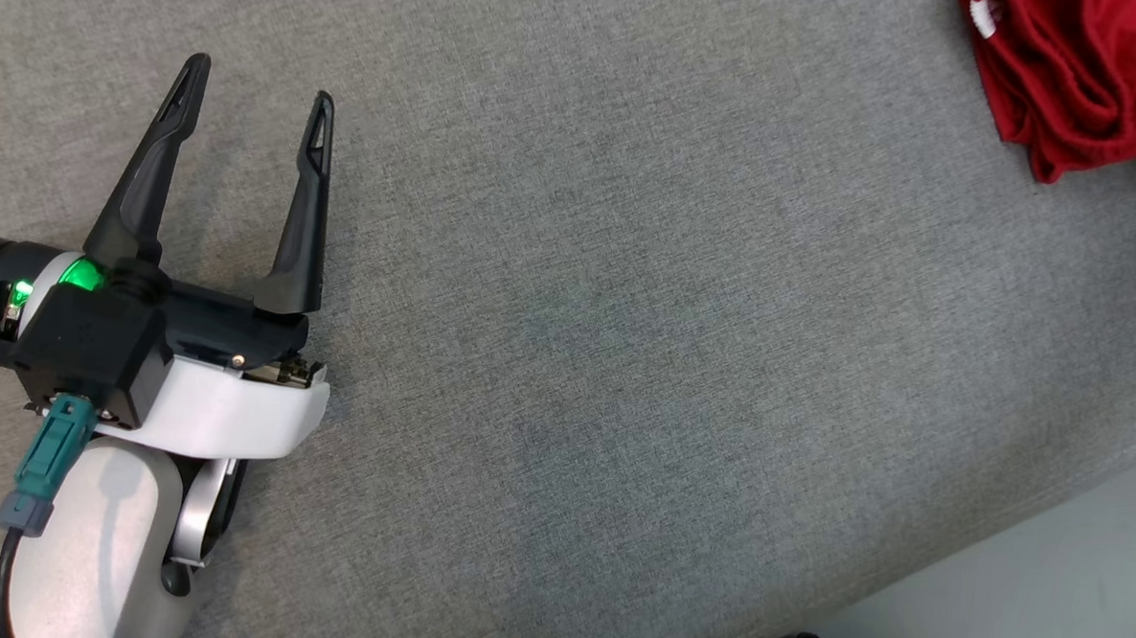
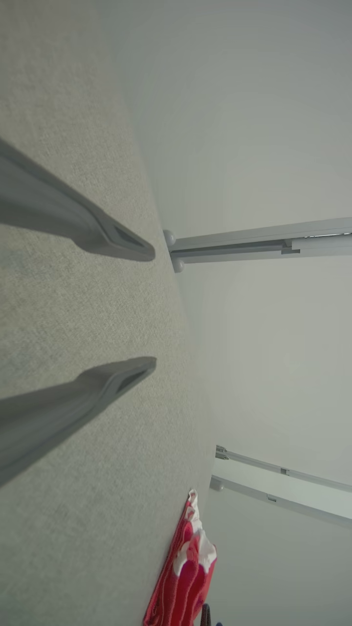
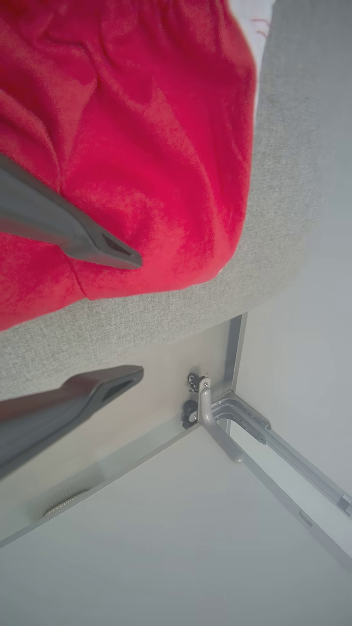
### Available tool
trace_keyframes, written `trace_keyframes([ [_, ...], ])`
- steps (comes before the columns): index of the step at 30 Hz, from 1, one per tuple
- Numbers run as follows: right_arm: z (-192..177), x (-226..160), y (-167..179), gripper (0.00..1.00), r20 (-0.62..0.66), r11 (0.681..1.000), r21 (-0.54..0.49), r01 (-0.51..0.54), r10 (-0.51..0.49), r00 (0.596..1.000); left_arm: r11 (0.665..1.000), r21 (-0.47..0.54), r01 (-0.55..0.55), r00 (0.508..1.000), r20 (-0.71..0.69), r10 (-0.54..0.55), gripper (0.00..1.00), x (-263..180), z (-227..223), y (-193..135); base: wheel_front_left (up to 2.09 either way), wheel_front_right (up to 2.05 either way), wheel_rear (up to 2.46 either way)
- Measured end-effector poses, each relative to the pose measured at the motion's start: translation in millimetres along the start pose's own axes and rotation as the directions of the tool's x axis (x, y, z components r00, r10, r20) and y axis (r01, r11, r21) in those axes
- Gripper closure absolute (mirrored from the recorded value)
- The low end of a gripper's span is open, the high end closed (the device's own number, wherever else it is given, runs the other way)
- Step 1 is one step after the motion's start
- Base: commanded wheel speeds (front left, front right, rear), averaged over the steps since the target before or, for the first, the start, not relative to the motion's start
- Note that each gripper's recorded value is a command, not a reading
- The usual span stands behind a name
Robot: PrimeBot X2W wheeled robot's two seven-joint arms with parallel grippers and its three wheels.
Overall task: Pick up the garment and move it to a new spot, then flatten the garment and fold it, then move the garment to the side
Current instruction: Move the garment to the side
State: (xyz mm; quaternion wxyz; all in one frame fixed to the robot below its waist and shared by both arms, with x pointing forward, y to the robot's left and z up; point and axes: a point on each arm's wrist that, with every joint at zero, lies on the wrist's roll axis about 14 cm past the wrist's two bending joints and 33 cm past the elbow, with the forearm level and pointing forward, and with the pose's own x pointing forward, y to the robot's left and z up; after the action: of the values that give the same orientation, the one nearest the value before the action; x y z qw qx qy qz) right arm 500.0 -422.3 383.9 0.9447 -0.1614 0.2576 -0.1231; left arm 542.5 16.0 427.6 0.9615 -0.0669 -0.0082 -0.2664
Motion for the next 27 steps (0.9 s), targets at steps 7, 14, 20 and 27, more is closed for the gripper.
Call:
trace_keyframes([
  [7,39,-23,-12,0.0,0.174,0.984,0.172,0.036,-0.067,0.983,0.999,0.007,-0.05,0.999,0.0,0.05,0.0,-14,12,5,0.0,0.0,0.0],
  [14,71,-76,3,0.0,0.363,0.955,0.296,-0.014,-0.099,0.926,0.991,0.029,-0.133,0.991,0.006,0.133,0.0,-40,35,12,0.0,0.0,0.0],
  [20,93,-118,47,0.0,0.485,0.936,0.327,-0.129,-0.049,0.873,0.972,0.052,-0.229,0.973,0.031,0.228,0.0,-71,60,27,0.0,0.0,0.0],
  [27,114,-158,113,0.0,0.569,0.901,0.309,-0.303,0.08,0.819,0.923,0.065,-0.38,0.925,0.034,0.379,0.0,-130,77,49,0.0,0.0,0.0],
])
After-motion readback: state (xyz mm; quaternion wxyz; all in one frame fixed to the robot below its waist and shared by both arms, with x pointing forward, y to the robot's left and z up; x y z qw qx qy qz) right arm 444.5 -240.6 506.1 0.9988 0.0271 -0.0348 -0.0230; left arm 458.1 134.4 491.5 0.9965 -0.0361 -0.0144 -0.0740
